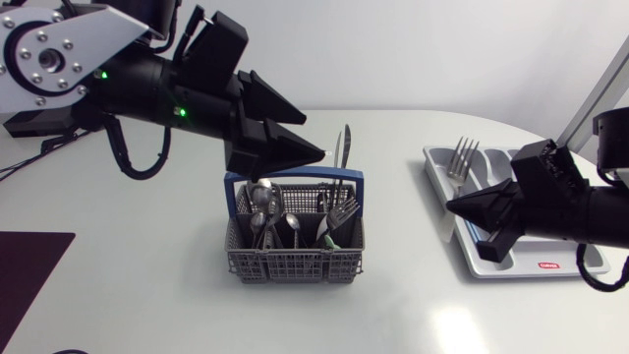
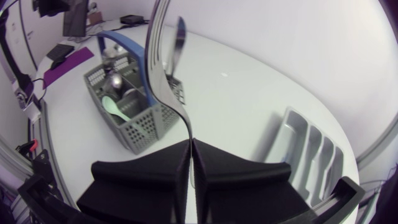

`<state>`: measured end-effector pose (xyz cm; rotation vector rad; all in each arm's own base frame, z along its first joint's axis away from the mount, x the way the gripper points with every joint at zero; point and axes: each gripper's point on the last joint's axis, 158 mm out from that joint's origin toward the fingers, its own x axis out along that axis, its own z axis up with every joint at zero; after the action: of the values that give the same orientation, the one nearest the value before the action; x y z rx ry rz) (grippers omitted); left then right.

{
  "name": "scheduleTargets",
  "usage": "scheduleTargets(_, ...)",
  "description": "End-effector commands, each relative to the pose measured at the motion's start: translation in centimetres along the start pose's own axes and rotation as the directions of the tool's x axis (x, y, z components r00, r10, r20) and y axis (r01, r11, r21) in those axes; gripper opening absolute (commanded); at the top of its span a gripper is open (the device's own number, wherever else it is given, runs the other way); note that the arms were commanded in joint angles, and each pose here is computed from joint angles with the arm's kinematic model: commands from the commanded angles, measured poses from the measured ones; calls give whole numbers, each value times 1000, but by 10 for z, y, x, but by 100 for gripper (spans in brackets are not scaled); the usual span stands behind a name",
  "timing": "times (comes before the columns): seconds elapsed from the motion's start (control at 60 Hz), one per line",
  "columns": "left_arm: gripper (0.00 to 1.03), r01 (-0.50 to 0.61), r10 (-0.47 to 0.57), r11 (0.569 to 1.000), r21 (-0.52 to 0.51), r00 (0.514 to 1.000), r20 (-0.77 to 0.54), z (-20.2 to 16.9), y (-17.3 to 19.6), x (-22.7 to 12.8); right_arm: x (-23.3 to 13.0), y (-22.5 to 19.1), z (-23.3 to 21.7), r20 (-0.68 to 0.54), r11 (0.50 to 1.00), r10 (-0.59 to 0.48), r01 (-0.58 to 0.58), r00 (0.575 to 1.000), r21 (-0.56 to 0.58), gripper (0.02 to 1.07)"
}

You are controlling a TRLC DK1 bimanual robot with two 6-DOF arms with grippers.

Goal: Sort the cutlery from the basket into the organizer compartments.

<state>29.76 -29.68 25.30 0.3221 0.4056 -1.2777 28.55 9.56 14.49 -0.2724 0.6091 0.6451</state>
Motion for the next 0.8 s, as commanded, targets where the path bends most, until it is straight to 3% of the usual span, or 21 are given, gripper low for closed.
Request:
scheduleTargets(0.0,99,-57,56,998,-28,998,-21,-6,3,-2,-2,-33,-5,-37,996,-86,88,996,33,7)
scheduleTargets(0.183,99,-216,214,976,-21,974,-72,-21,23,-10,-2,-102,-22,-143,949,-282,298,949,108,7)
scheduleTargets(0.4,99,-293,290,956,-21,953,-92,-28,32,-21,-2,-175,-42,-249,843,-458,506,853,183,7)
scheduleTargets(0.6,99,-309,305,951,-21,946,-106,-34,32,-22,-9,-235,-59,-346,718,-557,647,755,257,7)
scheduleTargets(0.783,99,-326,323,945,-8,940,-113,-32,32,-21,0,-276,-76,-420,643,-585,712,694,281,7)
